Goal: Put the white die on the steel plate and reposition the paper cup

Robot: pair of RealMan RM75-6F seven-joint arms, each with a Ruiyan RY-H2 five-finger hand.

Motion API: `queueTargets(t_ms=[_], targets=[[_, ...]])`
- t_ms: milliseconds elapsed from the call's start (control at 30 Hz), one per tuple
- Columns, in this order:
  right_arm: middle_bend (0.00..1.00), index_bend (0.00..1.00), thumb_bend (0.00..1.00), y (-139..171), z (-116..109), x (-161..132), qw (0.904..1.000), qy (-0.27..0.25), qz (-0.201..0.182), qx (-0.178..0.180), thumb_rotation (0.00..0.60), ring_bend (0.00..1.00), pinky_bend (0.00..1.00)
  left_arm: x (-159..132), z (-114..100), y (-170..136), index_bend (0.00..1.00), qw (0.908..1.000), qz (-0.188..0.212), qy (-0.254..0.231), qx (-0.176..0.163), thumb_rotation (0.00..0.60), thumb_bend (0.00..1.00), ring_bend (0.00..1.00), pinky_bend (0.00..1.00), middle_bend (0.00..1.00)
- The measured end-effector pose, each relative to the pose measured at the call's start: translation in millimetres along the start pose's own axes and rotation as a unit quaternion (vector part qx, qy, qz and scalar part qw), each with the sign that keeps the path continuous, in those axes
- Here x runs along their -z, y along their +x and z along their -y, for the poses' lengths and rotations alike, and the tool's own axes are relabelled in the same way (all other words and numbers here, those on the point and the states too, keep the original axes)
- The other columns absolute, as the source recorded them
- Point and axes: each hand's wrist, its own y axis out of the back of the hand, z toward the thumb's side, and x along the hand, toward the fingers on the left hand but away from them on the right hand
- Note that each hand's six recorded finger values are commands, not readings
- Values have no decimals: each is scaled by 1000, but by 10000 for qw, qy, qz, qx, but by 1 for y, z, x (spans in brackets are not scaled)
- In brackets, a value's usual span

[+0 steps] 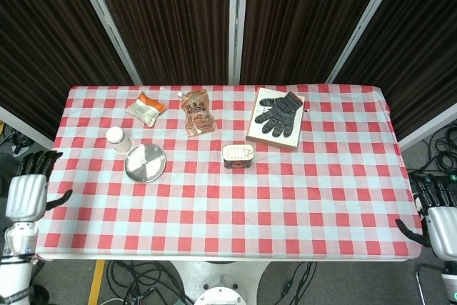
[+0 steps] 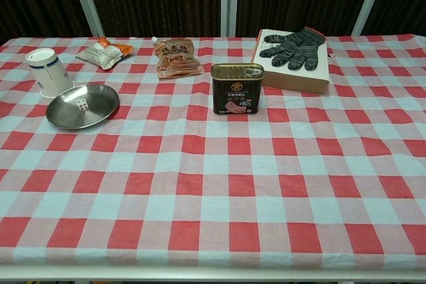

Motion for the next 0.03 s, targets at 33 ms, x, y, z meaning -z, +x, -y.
queueTargets(t_ms=[33], targets=[[114, 40, 114, 0, 1, -1, 10000, -13, -28, -14, 600, 0, 110, 1, -1, -10, 183, 10000, -29, -7, 33, 600, 170, 97, 102, 155]])
